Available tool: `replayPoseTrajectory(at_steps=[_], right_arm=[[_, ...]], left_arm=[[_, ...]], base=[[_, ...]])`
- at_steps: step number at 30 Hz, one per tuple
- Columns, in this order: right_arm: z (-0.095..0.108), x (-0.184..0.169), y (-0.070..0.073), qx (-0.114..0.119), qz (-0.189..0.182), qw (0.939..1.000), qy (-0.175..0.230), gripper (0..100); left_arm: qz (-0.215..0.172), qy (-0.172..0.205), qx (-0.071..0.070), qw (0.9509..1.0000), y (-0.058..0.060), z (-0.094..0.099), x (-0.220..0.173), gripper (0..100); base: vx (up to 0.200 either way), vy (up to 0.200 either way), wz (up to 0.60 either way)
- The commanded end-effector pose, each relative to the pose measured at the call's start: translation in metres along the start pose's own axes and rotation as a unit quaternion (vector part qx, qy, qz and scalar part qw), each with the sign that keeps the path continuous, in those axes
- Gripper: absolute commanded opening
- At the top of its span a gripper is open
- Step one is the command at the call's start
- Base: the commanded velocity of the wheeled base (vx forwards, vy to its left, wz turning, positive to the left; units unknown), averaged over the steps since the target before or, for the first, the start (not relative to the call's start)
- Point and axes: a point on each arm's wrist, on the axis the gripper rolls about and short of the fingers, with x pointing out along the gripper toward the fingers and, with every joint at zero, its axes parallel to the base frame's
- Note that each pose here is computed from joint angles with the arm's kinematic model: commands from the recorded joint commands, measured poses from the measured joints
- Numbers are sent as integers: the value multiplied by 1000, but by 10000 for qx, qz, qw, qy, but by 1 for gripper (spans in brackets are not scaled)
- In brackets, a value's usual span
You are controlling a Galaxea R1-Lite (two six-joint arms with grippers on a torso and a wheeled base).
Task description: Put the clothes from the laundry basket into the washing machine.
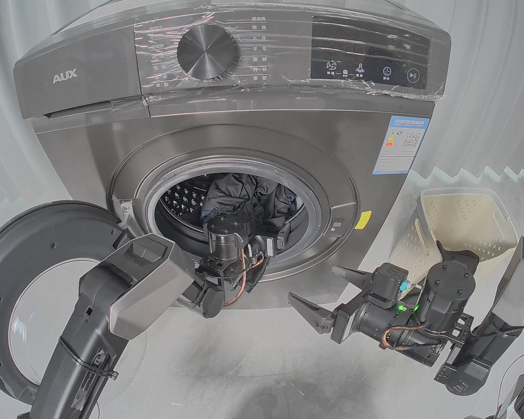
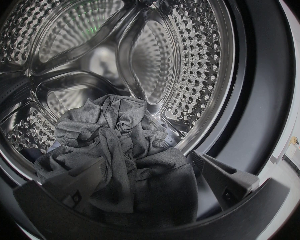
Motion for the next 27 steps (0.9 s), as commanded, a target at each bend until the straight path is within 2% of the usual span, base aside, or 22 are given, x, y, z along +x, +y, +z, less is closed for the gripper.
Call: replayPoseTrajectory(at_steps=[1,7,17,19,22,24,27], right_arm=[[-1,0,5,-8,87,10000,21,100],[-3,1,5,-10,75,10000,43,100],[-3,1,7,-5,23,10000,26,100],[-3,1,7,-5,16,10000,25,100],[-3,1,7,-5,16,10000,25,100],[-3,1,7,-5,16,10000,25,100],[-2,1,7,-5,17,10000,17,100]], left_arm=[[60,-176,-32,9998,4,14,-2,0],[72,-414,-59,9991,4,34,-10,0],[83,-476,-57,9988,6,35,-14,0],[110,-517,-66,9986,10,38,-13,0],[115,-433,-83,9990,10,34,-16,0],[80,-201,-65,9997,7,25,-23,0],[8,-49,-60,10000,5,22,-30,0]], base=[[0,0,0],[0,0,0],[0,0,0],[0,0,0],[0,0,0],[0,0,0],[0,0,0]])
